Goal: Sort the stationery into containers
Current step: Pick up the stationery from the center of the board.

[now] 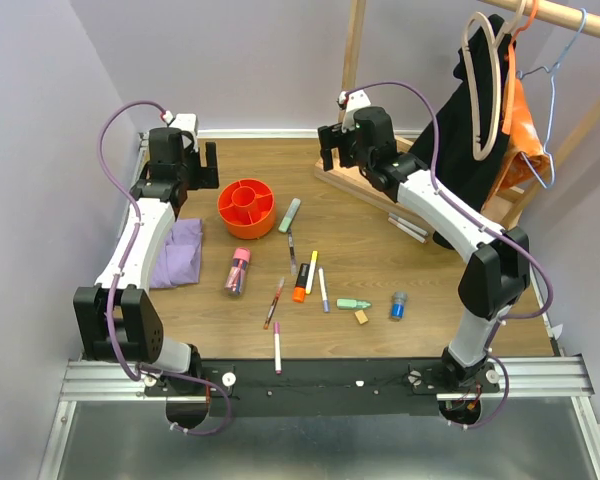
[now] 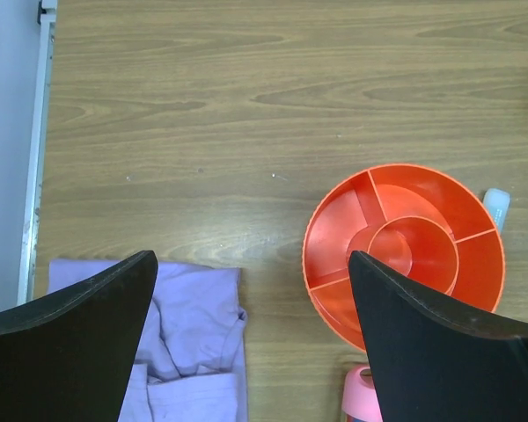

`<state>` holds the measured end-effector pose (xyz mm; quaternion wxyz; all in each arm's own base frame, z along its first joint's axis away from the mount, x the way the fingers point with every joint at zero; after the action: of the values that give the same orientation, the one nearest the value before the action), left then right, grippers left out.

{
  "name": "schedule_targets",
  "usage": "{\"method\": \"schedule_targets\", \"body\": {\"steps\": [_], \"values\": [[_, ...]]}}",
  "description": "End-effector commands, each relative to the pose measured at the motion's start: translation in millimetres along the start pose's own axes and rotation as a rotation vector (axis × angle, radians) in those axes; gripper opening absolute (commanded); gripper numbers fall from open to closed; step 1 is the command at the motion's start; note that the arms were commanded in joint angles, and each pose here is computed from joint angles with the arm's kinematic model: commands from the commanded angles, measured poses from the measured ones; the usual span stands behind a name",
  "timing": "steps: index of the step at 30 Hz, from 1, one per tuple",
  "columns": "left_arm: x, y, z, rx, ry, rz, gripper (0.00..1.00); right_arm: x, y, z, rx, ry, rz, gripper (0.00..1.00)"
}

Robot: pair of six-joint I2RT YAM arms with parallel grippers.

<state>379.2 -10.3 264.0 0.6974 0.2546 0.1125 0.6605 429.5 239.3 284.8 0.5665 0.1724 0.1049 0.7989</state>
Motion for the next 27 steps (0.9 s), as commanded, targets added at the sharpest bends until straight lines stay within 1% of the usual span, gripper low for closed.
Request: {"method": "schedule_targets", "body": {"steps": [1, 2, 3, 5, 6, 8, 9, 10, 11, 12, 13, 14, 15, 16, 21, 22, 26, 27], "values": [[-4.0, -6.0, -3.7, 0.029, -0.009, -0.026, 0.99, -2.9, -10.6, -8.6, 0.009, 0.081, -0.012, 1.0], [-4.8, -5.6, -4.1, 0.03, -0.01, -0.029, 0.99, -0.2, -10.7, -7.8, 0.013, 0.102, 0.017, 1.0], [-5.6, -6.0, -5.5, 0.036, -0.009, -0.03, 0.99, -0.7, -11.0, -8.0, 0.018, 0.167, 0.041, 1.0], [-6.1, -4.3, -9.3, 0.047, 0.0, -0.027, 0.99, 8.3, -9.9, -13.2, 0.041, 0.236, 0.146, 1.0], [-5.5, -4.4, -12.4, 0.06, 0.002, -0.019, 0.99, 10.2, -9.3, -13.7, 0.045, 0.295, 0.191, 1.0], [-8.2, -6.0, -25.0, 0.11, 0.018, -0.014, 0.99, 17.6, -10.6, -18.8, 0.072, 0.298, 0.26, 1.0], [-9.8, -7.6, -30.4, 0.13, 0.017, -0.005, 0.99, 21.6, -20.1, -22.1, 0.097, 0.275, 0.275, 1.0], [-11.9, -7.9, -35.5, 0.152, 0.016, -0.006, 0.99, 26.9, -23.4, -22.3, 0.114, 0.261, 0.302, 0.97], [-14.4, -10.6, -42.2, 0.177, 0.011, -0.01, 0.99, 27.3, -26.2, -27.7, 0.159, 0.238, 0.304, 0.96], [-16.2, -11.3, -43.9, 0.189, 0.003, -0.011, 0.99, 32.7, -30.7, -15.9, 0.146, 0.2, 0.305, 0.95], [-22.0, -11.2, -48.5, 0.222, -0.013, -0.026, 0.97, 33.3, -42.3, -28.1, 0.19, 0.186, 0.305, 0.92], [-25.0, -13.6, -47.7, 0.233, -0.025, -0.05, 0.92, 33.5, -46.3, -33.7, 0.218, 0.171, 0.301, 0.92], [-29.0, -14.0, -48.1, 0.24, -0.046, -0.081, 0.89, 35.8, -49.2, -33.8, 0.22, 0.153, 0.302, 0.91], [-33.9, -13.5, -47.9, 0.244, -0.06, -0.098, 0.83, 36.8, -50.7, -34.6, 0.22, 0.146, 0.314, 0.91], [-39.0, -19.6, -40.5, 0.229, -0.094, -0.074, 0.75, 39.1, -55.0, -39.4, 0.224, 0.137, 0.333, 0.9], [-38.2, -21.6, -39.9, 0.23, -0.101, -0.069, 0.72, 39.8, -55.5, -40.6, 0.226, 0.136, 0.334, 0.9], [-36.7, -38.1, -39.2, 0.25, -0.124, -0.057, 0.66, 38.6, -57.0, -42.9, 0.228, 0.13, 0.329, 0.9], [-34.3, -40.5, -32.9, 0.238, -0.122, -0.039, 0.66, 38.7, -56.6, -43.2, 0.229, 0.128, 0.33, 0.9]]}}
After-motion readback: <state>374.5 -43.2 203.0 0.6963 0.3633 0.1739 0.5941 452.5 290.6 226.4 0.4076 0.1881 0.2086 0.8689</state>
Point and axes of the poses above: each gripper's point midway between its finger pads, its own y axis back along the fingers, its own x axis along the line the jaws close on, z = x × y, the point moved 6 cm from there along y, back along the fingers, and after that the axes turned 12 degrees about -y, right-handed, at the moved point
